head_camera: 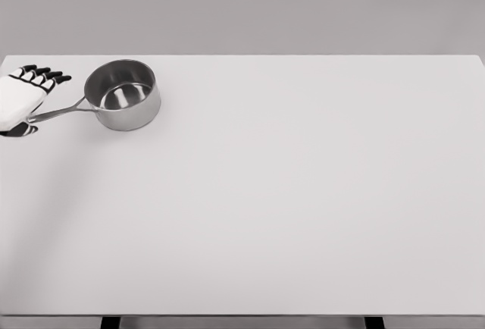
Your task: Rotate pot handle
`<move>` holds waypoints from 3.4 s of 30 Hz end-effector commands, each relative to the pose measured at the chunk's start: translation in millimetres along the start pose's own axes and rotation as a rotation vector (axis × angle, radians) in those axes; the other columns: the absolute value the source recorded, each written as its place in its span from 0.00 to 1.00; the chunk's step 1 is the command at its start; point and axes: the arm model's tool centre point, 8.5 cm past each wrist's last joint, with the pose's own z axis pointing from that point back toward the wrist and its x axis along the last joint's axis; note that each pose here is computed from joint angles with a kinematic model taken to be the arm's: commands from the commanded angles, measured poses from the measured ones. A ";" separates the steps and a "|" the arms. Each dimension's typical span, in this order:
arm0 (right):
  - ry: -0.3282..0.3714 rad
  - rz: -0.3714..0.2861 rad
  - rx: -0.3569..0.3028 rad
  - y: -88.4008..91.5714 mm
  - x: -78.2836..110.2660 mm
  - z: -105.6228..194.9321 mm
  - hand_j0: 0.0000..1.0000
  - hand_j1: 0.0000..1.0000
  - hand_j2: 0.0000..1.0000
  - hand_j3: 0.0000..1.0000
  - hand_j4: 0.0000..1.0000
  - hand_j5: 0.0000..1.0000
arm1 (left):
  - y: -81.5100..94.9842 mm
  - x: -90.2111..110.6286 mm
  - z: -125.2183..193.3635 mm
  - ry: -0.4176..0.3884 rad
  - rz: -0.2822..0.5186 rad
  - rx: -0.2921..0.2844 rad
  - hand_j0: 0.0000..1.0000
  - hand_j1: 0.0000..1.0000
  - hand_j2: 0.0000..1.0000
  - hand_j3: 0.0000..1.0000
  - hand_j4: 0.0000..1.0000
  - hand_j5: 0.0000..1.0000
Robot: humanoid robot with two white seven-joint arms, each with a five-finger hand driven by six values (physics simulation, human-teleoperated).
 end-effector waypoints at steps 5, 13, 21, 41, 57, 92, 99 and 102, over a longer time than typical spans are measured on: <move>0.000 0.000 0.000 0.0 0.0 0.0 1.00 1.00 1.00 1.00 1.00 1.00 | 0.5 10.7 -9.7 -0.014 0.020 0.023 1.00 1.00 1.00 1.00 1.00 1.00; 0.000 0.000 0.000 0.0 0.0 0.0 1.00 1.00 1.00 1.00 1.00 1.00 | -2.1 9.8 -8.2 -0.013 0.025 0.015 1.00 1.00 1.00 1.00 1.00 1.00; 0.000 0.000 0.000 0.0 0.0 0.0 1.00 1.00 1.00 1.00 1.00 1.00 | 38.1 4.5 16.1 -0.090 0.072 0.054 1.00 1.00 1.00 1.00 1.00 1.00; 0.000 0.000 0.000 0.0 0.0 0.0 1.00 1.00 1.00 1.00 1.00 1.00 | 25.9 42.9 13.5 -0.165 0.224 0.062 1.00 1.00 1.00 1.00 1.00 1.00; 0.000 0.000 0.000 0.0 0.0 0.0 1.00 1.00 1.00 1.00 1.00 1.00 | 15.5 23.5 -5.2 -0.080 0.218 0.075 1.00 1.00 1.00 1.00 1.00 1.00; 0.000 0.000 0.000 0.0 0.0 0.0 1.00 1.00 1.00 1.00 1.00 1.00 | 10.5 -3.4 -10.8 0.003 0.093 0.046 1.00 1.00 1.00 1.00 1.00 1.00; 0.000 0.000 0.000 0.0 0.0 0.0 1.00 1.00 1.00 1.00 1.00 1.00 | 9.2 -4.2 -14.5 0.011 0.077 0.045 1.00 1.00 1.00 1.00 1.00 1.00; 0.000 0.000 0.000 0.0 0.0 0.0 1.00 1.00 1.00 1.00 1.00 1.00 | 10.1 -8.4 -15.5 0.023 0.077 0.045 1.00 1.00 1.00 1.00 1.00 1.00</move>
